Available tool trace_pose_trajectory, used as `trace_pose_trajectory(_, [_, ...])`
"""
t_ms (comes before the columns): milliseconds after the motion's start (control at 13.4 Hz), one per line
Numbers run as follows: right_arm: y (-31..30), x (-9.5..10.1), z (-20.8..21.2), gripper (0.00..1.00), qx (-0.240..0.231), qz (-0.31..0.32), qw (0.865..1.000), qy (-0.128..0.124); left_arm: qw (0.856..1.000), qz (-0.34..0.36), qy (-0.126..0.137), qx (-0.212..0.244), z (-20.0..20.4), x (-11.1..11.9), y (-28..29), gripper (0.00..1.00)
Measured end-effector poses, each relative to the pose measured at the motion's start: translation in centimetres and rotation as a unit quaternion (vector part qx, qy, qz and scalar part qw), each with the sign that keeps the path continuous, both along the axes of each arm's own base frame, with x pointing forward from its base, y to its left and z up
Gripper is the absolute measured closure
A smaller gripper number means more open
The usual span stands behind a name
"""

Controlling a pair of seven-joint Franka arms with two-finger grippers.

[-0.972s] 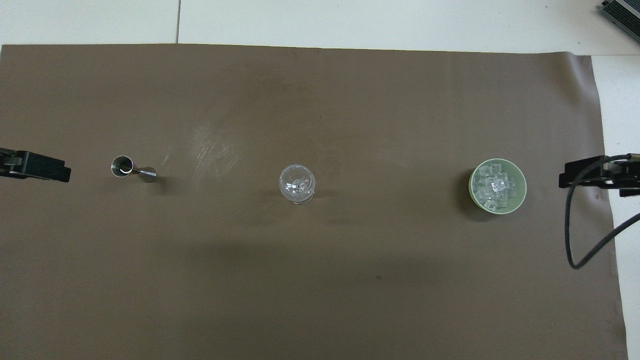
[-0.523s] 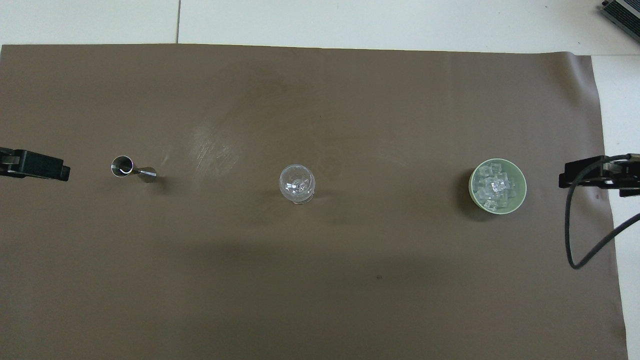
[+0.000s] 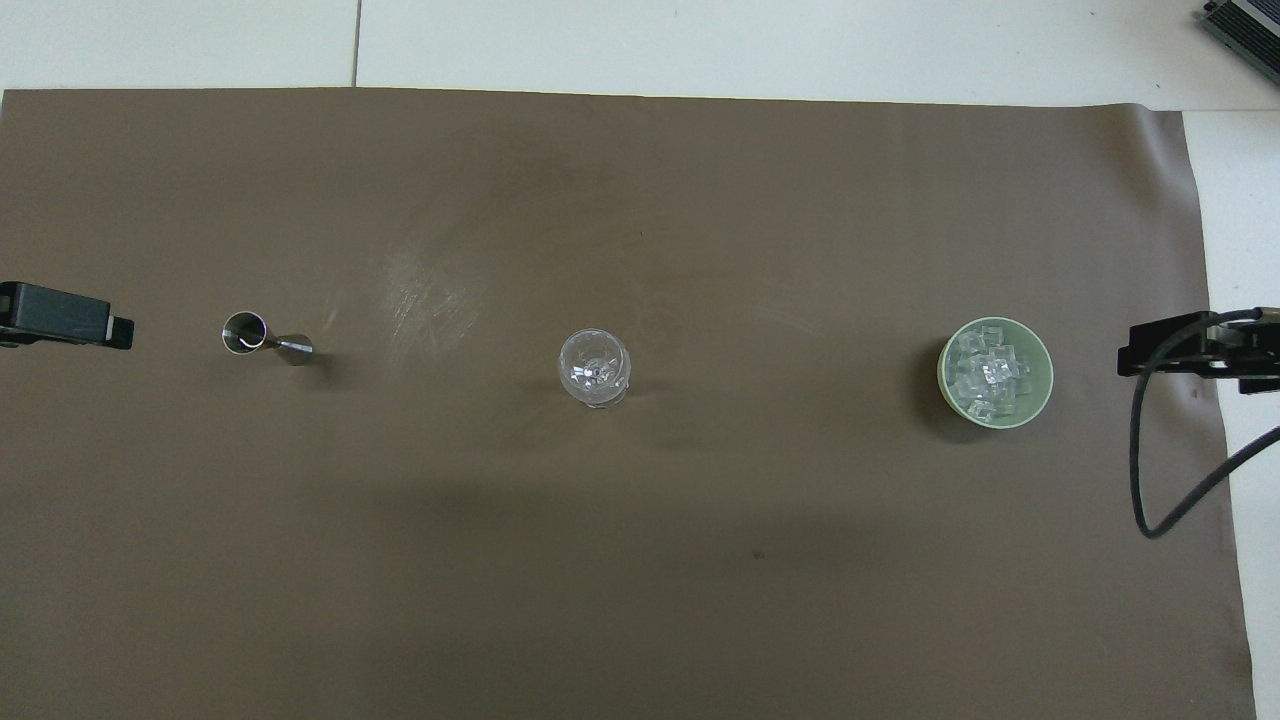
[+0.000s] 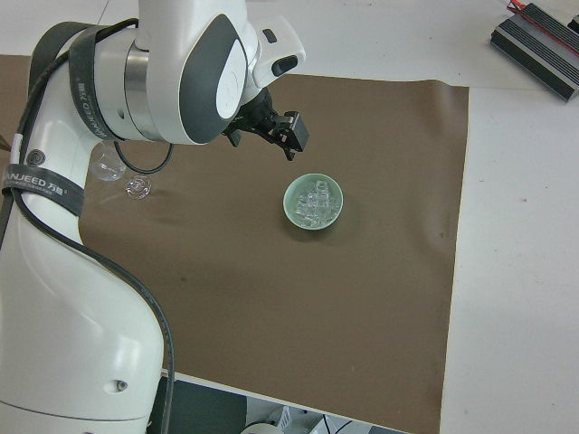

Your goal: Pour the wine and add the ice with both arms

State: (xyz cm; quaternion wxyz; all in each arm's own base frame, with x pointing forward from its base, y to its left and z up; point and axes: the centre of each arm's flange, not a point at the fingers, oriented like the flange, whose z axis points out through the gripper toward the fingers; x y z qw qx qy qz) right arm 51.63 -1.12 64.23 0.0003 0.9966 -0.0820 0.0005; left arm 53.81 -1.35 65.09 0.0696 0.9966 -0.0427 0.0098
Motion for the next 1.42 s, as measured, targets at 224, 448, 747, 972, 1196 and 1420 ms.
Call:
trace_pose_trajectory(224, [0.0, 0.0, 0.0, 0.00, 0.000, 0.000, 1.000, 0.000, 1.000, 0.019, 0.018, -0.001, -2.0, 1.8, 0.4, 0.00])
trace_pose_trajectory(448, [0.0, 0.0, 0.0, 0.00, 0.000, 0.000, 1.000, 0.000, 0.997, 0.061, 0.051, -0.004, -5.0, 3.5, 0.3, 0.00])
trace_pose_trajectory(747, [0.0, 0.0, 0.0, 0.00, 0.000, 0.000, 1.000, 0.000, 0.982, 0.161, 0.099, -0.019, -9.0, 5.8, 0.8, 0.00])
trace_pose_trajectory(972, [0.0, 0.0, 0.0, 0.00, 0.000, 0.000, 1.000, 0.000, 0.961, 0.243, 0.126, -0.027, -10.9, 6.7, 2.5, 0.00])
trace_pose_trajectory(1196, [0.0, 0.0, 0.0, 0.00, 0.000, 0.000, 1.000, 0.000, 0.931, 0.327, 0.153, -0.046, -12.3, 7.1, 5.0, 0.00])
trace_pose_trajectory(1420, [0.0, 0.0, 0.0, 0.00, 0.000, 0.000, 1.000, 0.000, 0.898, 0.399, 0.177, -0.063, -14.5, 7.3, 7.1, 0.00])
